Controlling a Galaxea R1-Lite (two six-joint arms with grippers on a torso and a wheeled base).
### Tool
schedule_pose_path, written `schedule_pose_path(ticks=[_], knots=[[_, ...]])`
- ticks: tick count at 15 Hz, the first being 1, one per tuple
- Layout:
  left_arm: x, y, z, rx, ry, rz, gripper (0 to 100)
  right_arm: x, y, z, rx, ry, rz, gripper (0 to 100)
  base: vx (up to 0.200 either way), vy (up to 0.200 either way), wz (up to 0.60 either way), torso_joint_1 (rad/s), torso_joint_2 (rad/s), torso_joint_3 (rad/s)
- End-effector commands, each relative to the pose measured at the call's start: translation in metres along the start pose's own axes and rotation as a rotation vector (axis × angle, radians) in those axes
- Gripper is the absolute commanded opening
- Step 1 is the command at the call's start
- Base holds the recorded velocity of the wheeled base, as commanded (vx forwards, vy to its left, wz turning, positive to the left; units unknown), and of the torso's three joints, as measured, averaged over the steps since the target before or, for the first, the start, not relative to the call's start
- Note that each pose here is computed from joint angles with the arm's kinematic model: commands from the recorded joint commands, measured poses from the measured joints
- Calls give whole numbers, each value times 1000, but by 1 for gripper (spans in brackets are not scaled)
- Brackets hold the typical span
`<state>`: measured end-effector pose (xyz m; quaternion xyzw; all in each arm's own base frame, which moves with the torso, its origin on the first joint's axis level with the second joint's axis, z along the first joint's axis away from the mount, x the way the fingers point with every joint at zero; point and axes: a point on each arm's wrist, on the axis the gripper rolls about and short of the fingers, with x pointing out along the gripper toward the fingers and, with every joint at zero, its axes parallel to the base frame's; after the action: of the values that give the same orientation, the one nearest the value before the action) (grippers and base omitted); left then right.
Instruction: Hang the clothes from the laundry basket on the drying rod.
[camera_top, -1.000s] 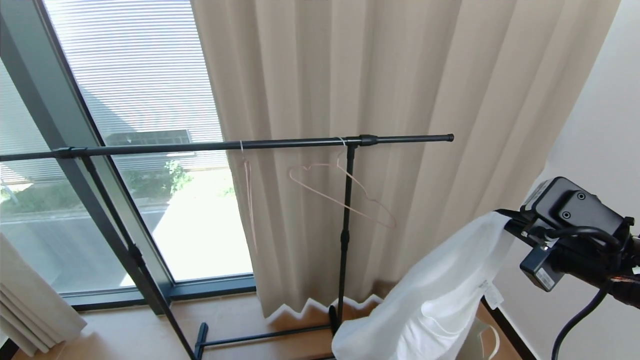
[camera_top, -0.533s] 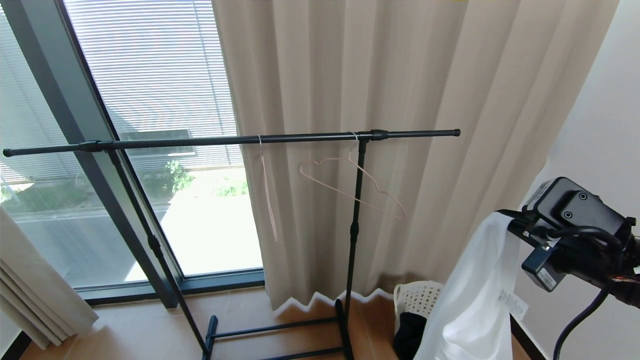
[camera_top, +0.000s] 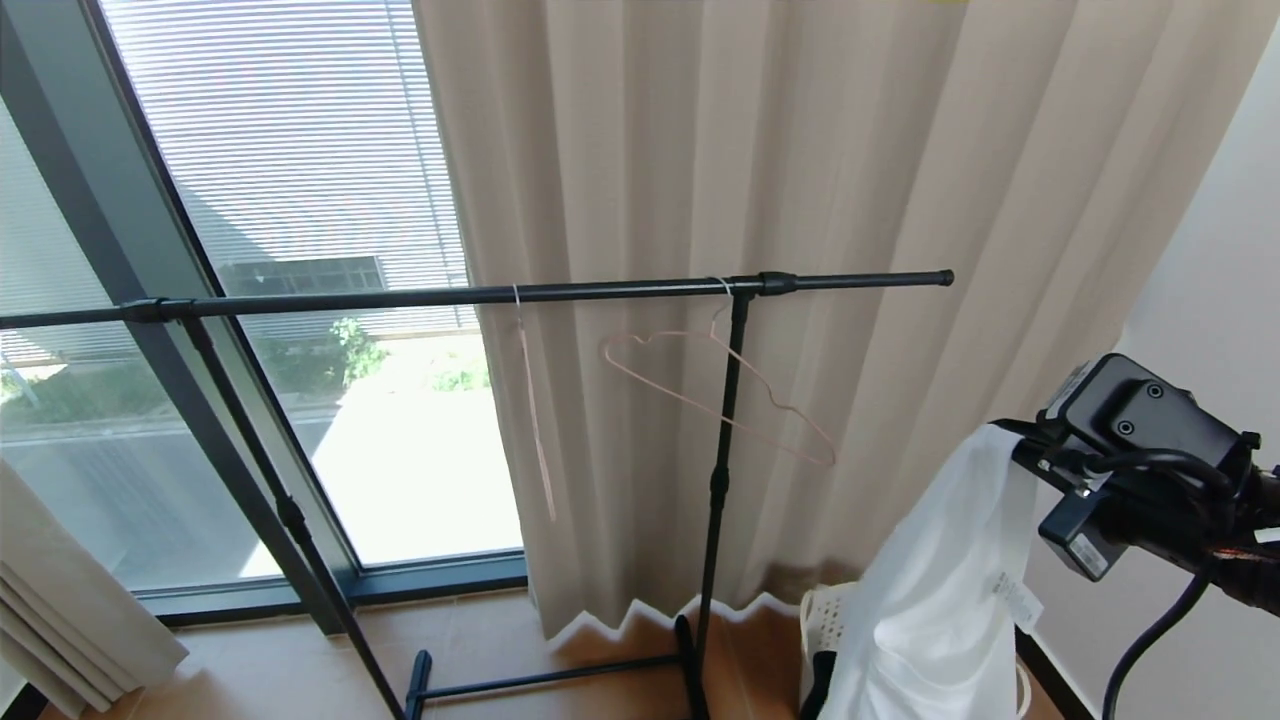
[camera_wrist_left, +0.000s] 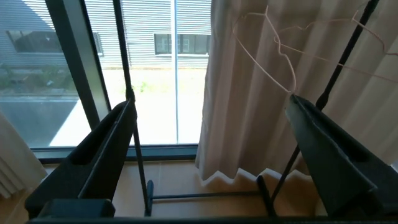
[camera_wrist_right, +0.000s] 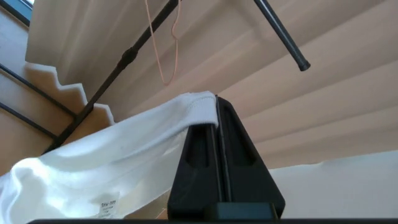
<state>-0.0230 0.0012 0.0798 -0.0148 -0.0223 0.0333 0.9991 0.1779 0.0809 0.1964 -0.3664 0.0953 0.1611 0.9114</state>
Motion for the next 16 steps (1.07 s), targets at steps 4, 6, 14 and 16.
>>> schedule_pose_path(ticks=[4, 6, 14, 16], knots=[[0, 0, 0, -1, -1, 2, 100, 0, -1, 1, 3, -8, -3, 0, 0, 0, 300, -6, 6, 4], [0, 0, 0, -1, -1, 2, 100, 0, 0, 0, 1, -3, 1, 0, 0, 0, 300, -9, -1, 6], [0, 0, 0, 1, -1, 3, 100, -2, 0, 0, 1, -5, -2, 0, 0, 0, 0, 0, 0, 0], [0, 0, 0, 13, 2, -1, 100, -3, 1, -2, 2, -5, 3, 0, 0, 0, 0, 0, 0, 0]])
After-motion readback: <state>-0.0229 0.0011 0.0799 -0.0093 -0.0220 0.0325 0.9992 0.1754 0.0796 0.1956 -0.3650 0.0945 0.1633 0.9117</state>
